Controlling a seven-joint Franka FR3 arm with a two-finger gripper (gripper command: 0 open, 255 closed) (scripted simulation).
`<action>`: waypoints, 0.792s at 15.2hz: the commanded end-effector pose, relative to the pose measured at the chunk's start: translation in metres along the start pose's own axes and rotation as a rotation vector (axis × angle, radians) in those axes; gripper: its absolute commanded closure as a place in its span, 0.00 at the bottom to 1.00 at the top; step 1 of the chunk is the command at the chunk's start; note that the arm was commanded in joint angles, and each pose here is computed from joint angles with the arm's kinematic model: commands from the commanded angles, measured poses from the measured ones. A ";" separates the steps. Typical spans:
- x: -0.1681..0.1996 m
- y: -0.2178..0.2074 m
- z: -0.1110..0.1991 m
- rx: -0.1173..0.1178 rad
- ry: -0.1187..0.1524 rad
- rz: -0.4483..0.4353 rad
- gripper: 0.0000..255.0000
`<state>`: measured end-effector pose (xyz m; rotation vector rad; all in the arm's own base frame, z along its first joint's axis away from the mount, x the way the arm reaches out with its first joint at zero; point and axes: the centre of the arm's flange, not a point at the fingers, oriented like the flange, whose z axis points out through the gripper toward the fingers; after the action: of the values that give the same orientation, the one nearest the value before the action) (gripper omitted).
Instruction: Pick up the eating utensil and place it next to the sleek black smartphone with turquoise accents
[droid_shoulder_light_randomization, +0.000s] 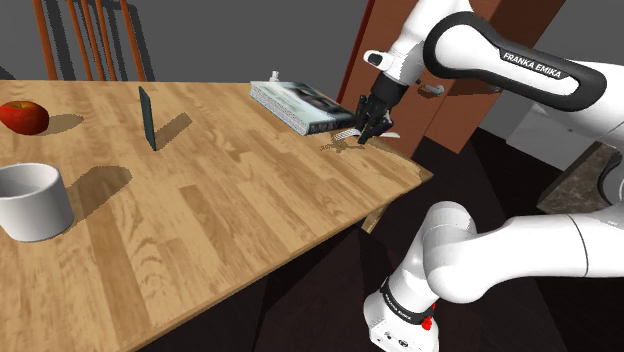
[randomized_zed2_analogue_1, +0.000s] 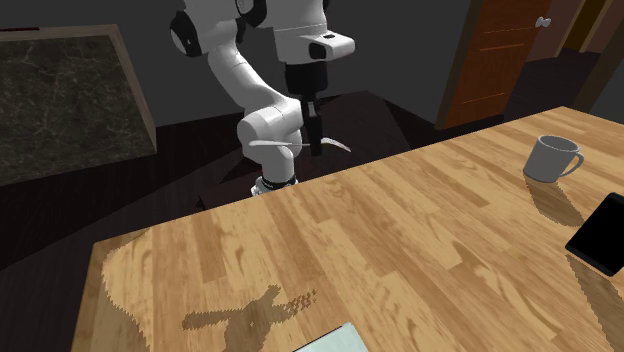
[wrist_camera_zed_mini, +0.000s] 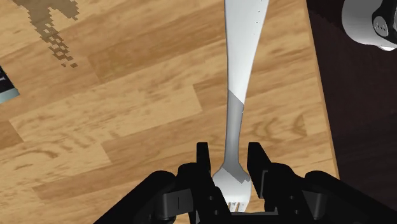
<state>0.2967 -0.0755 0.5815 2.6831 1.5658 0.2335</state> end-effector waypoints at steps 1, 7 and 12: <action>0.001 -0.001 -0.010 0.000 0.000 0.000 1.00; 0.005 0.003 -0.042 0.000 0.000 0.000 1.00; 0.019 0.010 -0.059 0.000 0.000 0.000 1.00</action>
<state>0.3011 -0.0708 0.6407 2.6832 1.5660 0.2338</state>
